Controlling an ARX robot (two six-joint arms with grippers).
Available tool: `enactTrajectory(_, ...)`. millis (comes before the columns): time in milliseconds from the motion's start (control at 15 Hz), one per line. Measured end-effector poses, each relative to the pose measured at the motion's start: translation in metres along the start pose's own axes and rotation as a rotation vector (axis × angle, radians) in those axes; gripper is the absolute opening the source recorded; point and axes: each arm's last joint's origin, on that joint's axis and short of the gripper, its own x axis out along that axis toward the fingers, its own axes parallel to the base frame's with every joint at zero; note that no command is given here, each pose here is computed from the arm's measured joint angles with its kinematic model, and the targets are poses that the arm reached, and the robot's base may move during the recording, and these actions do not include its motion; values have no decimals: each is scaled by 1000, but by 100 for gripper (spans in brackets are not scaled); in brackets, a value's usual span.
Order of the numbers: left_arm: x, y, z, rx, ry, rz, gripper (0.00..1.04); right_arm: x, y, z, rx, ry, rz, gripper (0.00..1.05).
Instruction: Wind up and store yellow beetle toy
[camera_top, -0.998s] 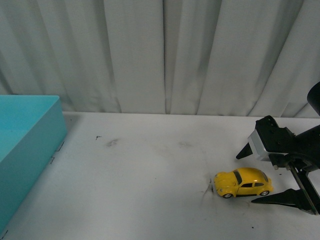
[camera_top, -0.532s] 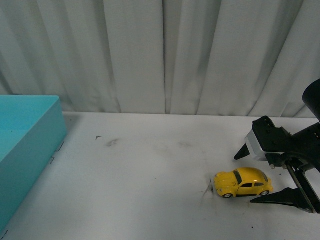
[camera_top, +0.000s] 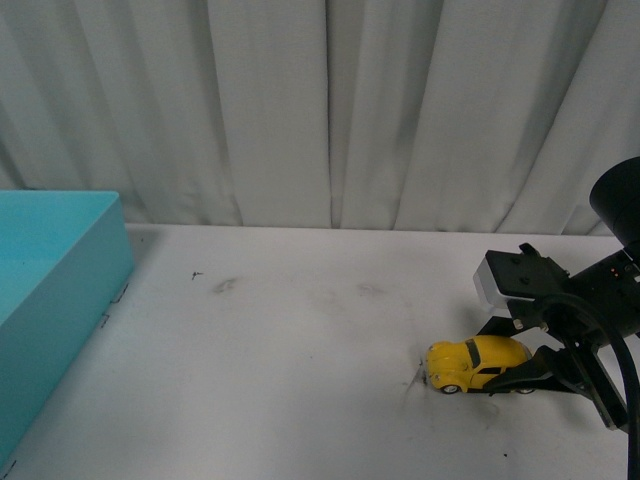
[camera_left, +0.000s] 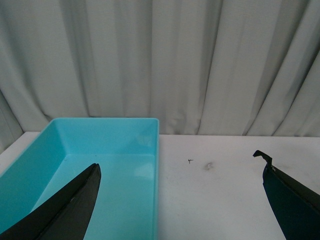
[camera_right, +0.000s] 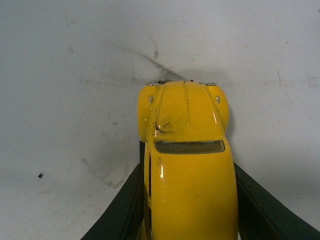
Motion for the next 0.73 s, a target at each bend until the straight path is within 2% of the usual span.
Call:
enactTrajectory(333,0,0,0,0,0,0,98,-3,2,-7,43,3,-9,42)
enactTrajectory(732,0,0,0,0,0,0,98,-12,10,-28,60,-5,-34,42)
